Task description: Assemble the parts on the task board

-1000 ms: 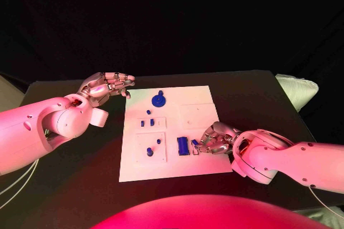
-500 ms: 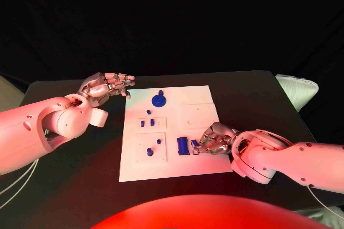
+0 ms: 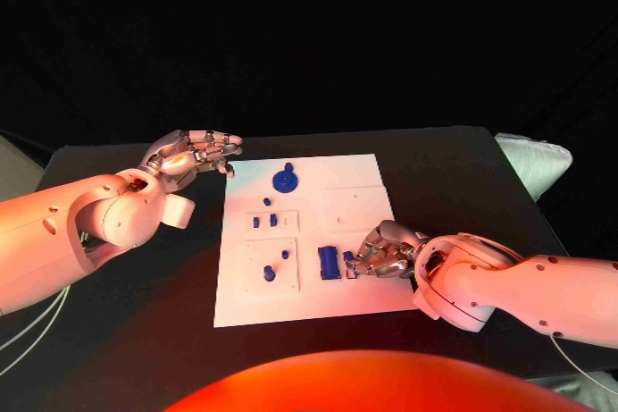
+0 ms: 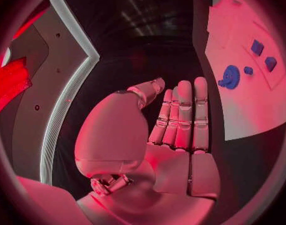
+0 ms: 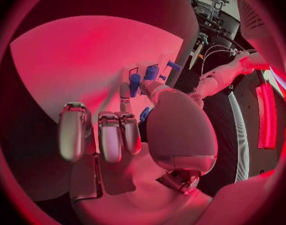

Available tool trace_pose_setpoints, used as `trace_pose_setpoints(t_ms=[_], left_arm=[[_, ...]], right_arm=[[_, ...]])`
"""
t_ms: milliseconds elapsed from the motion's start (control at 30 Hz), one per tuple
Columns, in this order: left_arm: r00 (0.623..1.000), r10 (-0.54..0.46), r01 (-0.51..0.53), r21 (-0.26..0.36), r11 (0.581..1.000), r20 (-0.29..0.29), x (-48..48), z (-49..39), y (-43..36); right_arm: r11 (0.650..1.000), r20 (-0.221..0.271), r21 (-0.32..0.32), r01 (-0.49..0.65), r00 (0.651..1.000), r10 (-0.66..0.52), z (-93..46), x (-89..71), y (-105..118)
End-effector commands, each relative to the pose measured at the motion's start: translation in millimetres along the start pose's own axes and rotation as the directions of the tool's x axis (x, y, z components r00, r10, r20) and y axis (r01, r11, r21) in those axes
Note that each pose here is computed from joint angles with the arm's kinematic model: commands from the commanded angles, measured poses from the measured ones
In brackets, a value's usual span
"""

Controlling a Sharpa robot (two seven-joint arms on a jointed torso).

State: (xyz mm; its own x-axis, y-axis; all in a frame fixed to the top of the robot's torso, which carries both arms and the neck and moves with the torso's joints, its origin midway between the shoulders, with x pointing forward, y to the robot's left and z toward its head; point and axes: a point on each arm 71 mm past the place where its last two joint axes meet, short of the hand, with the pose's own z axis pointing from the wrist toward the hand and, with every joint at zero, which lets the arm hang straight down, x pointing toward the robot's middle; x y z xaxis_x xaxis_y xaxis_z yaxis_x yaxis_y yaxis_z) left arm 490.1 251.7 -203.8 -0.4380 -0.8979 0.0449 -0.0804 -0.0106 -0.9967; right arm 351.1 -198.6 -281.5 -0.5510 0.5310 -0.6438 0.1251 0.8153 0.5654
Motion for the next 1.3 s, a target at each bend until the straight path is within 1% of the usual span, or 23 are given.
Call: trace_pose_setpoints(t_ms=[33,367,900,1300], left_arm=[[1.000,-0.007,0.007,0.006,1.000,-0.016,2.2,0.6,-0.6],[1.000,-0.007,0.007,0.005,1.000,-0.016,2.1,0.7,-0.5],[1.000,-0.006,0.006,0.005,1.000,-0.015,2.0,0.9,-0.3],[1.000,-0.006,0.006,0.004,1.000,-0.014,1.4,0.6,-0.3]], right_arm=[[1.000,-0.009,-0.012,-0.001,1.000,0.001,-0.1,1.7,1.6],[1.000,-0.021,-0.014,0.007,1.000,-0.007,0.2,2.7,2.0],[1.000,-0.021,-0.016,0.009,1.000,-0.010,-0.2,1.1,-0.3],[0.998,-0.057,-0.049,0.025,0.998,-0.028,-3.2,-0.2,-4.1]])
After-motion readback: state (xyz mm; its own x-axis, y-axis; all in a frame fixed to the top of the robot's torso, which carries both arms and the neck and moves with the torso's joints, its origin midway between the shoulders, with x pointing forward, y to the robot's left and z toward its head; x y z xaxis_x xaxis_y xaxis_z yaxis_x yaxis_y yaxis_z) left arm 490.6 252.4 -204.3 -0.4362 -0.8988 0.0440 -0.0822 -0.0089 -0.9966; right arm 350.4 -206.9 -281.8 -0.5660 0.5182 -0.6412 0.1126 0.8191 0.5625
